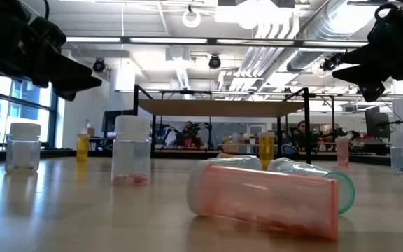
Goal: Pick and place medicine bottles onto shelf by color
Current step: Put the transparent pill bottle on the shelf
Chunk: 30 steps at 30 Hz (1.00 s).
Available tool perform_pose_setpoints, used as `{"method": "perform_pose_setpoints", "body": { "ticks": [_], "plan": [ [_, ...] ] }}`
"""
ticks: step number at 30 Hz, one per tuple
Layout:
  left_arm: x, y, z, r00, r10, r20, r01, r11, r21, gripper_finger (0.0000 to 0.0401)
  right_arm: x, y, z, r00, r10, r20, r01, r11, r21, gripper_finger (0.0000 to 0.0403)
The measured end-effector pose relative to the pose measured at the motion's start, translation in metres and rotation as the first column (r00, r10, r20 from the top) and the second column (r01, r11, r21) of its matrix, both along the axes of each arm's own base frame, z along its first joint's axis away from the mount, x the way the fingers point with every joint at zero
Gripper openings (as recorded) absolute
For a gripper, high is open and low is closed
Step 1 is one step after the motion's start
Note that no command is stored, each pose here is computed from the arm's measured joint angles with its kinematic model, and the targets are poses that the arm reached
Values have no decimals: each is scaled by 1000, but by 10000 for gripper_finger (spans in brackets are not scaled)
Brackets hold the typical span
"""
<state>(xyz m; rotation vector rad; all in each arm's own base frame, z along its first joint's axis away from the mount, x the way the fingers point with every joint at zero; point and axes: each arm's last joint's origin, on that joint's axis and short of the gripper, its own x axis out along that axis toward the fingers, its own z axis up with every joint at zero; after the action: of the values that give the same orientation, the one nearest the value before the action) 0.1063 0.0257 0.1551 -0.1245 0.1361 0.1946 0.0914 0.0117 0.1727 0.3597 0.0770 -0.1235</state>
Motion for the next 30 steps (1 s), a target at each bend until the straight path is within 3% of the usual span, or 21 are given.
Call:
{"method": "perform_pose_setpoints", "body": {
  "ticks": [12,20,30],
  "plan": [
    [0,0,0,1000,0,5,0,1000,1,204,0,-1,3,999,-20,33,18,999,52,165],
    [0,0,2,1000,0,25,0,1000,9,204,-1,-4,23,971,-95,218,86,995,49,166],
    [0,0,3,1000,-7,16,6,998,58,204,-3,-4,70,976,-84,202,80,996,23,183]
  ]
}}
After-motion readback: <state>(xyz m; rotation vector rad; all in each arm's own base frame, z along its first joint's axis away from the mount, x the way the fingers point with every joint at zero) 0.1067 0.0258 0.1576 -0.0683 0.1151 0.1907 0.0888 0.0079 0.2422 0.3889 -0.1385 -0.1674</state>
